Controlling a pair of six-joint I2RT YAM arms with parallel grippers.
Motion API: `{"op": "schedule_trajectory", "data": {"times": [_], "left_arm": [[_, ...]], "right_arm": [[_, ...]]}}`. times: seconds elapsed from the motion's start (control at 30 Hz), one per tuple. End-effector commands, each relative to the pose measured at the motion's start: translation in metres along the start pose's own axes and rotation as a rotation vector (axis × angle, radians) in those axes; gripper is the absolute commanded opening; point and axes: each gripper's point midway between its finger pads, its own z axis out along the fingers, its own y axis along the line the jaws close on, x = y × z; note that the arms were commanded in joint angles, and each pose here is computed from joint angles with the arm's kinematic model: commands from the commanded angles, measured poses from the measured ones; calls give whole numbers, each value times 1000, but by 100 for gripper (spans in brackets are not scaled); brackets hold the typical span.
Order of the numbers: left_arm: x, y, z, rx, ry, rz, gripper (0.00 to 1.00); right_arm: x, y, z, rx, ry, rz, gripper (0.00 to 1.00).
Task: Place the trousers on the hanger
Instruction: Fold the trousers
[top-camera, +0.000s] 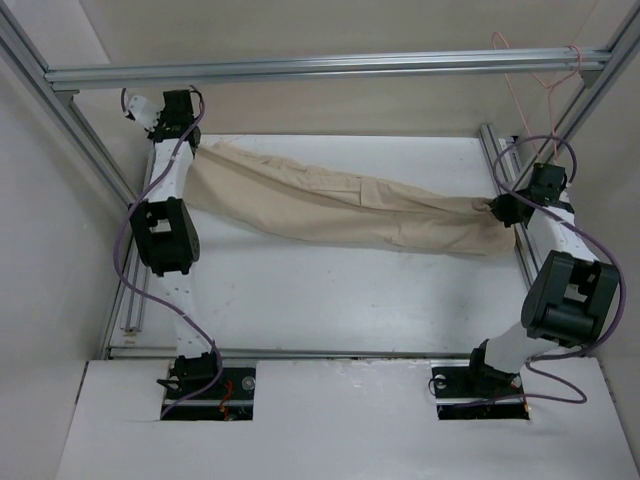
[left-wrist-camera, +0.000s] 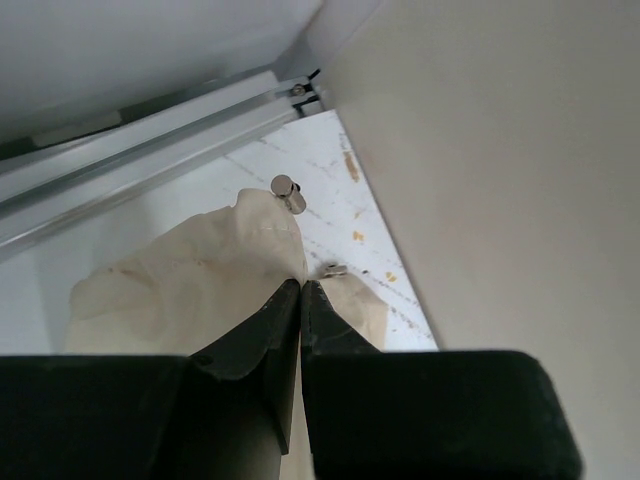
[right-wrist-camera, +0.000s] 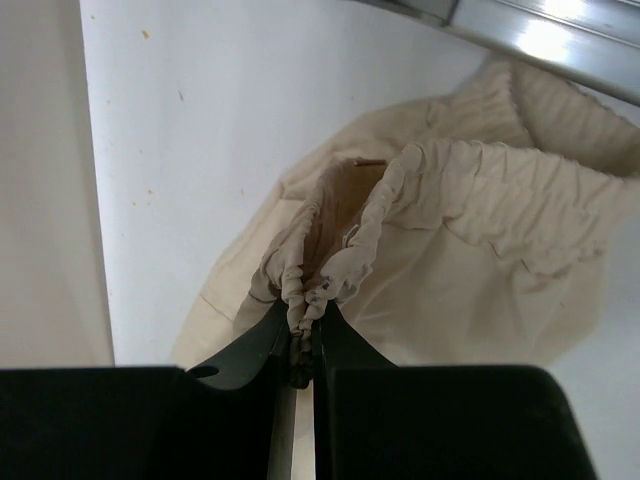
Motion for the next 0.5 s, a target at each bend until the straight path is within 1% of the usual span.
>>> {"op": "schedule_trajectory", "data": {"times": [0.0, 0.1, 0.13, 0.17, 0.2, 0.27, 0.3, 0.37, 0.43, 0.47], "left_arm": [[-33, -44, -5, 104, -138, -126, 3], [-24, -56, 2, 134, -162, -156, 6], [-21, -62, 4, 151, -167, -168, 10], [-21, -66, 5, 167, -173, -176, 14], [-18, -68, 6, 174, -175, -179, 21], [-16, -66, 0, 186, -172, -172, 41], [-16, -62, -5, 185, -172, -162, 51], [-15, -51, -15, 188, -166, -137, 68], [-14, -37, -29, 199, -162, -113, 75], [-16, -30, -36, 208, -165, -101, 76]], "right_arm": [[-27, 39, 12, -118, -81, 47, 2], [-32, 38, 29, -96, -91, 61, 4], [-33, 36, 34, -82, -97, 67, 10], [-32, 37, 39, -76, -97, 66, 19], [-31, 40, 42, -78, -94, 60, 32], [-28, 46, 39, -90, -96, 42, 64], [-22, 51, 36, -107, -87, 27, 72], [-8, 63, 26, -145, -68, -12, 77], [4, 69, 14, -167, -62, -43, 78], [11, 69, 8, -173, -58, -55, 78]]}}
